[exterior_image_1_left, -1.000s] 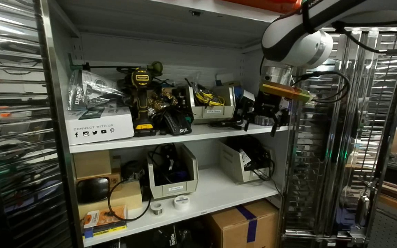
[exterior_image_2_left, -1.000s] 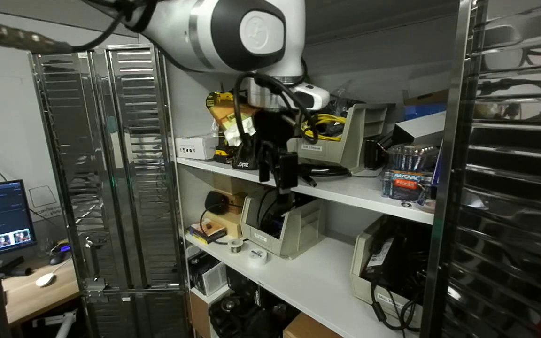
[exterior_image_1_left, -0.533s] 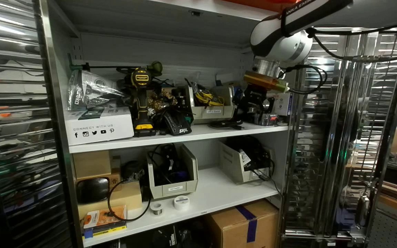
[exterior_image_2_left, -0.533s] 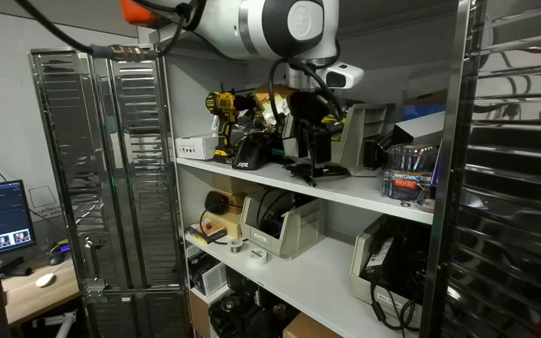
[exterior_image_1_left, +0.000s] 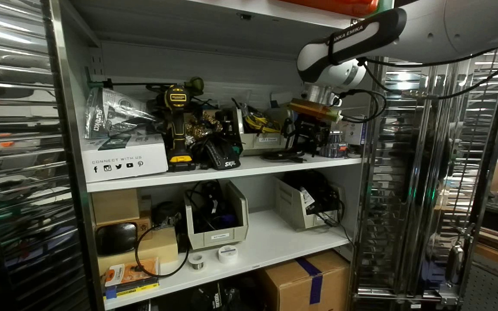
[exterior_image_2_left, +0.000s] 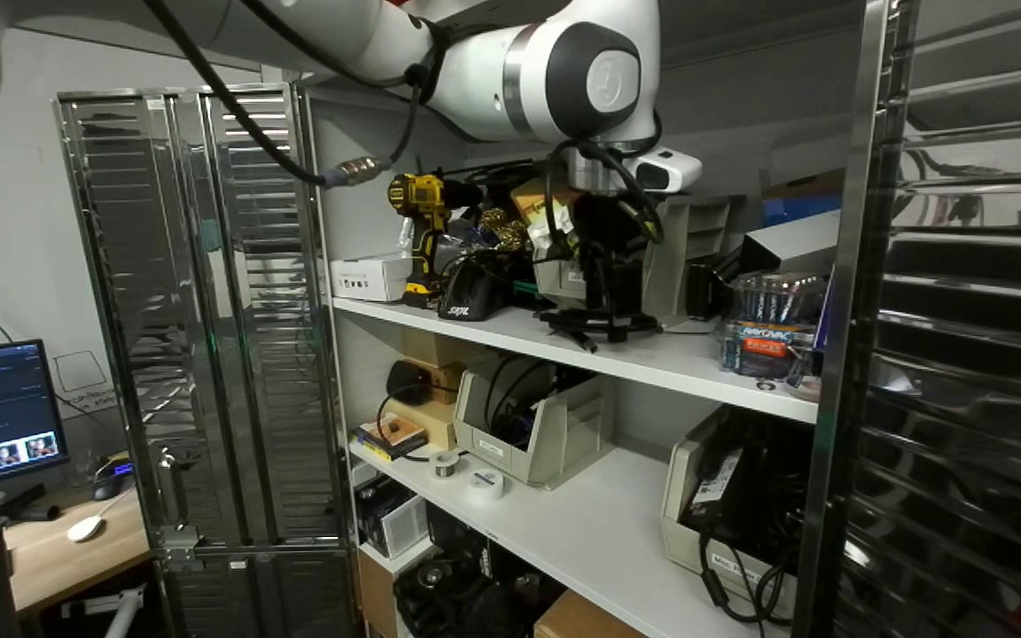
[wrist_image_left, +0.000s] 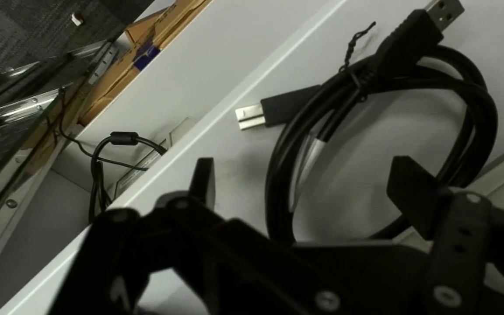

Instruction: Put the black cable on the top shelf in the tray behind it

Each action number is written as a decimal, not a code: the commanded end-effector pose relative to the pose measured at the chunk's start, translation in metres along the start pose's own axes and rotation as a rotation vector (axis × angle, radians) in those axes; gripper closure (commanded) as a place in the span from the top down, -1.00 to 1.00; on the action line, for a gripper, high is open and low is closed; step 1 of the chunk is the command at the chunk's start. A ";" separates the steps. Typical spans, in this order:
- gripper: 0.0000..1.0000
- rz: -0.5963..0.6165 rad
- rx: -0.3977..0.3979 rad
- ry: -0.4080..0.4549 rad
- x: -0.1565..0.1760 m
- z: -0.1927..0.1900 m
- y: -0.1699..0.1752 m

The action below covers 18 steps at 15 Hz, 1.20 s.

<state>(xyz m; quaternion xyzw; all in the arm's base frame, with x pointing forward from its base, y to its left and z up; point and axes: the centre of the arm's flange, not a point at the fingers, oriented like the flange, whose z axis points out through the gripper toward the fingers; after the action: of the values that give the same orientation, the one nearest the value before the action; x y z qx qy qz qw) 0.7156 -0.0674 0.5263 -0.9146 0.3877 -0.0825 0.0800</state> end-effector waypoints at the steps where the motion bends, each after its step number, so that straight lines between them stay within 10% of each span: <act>1: 0.47 0.008 -0.037 0.002 0.017 -0.007 -0.025; 10: -0.85 -0.053 -0.188 -0.003 -0.023 0.018 -0.017; 18: -0.84 -0.123 -0.177 0.070 -0.103 0.004 0.019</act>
<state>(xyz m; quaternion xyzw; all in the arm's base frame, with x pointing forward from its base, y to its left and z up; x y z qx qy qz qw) 0.7043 -0.0267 0.5158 -0.9352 0.3479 -0.0650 -0.0157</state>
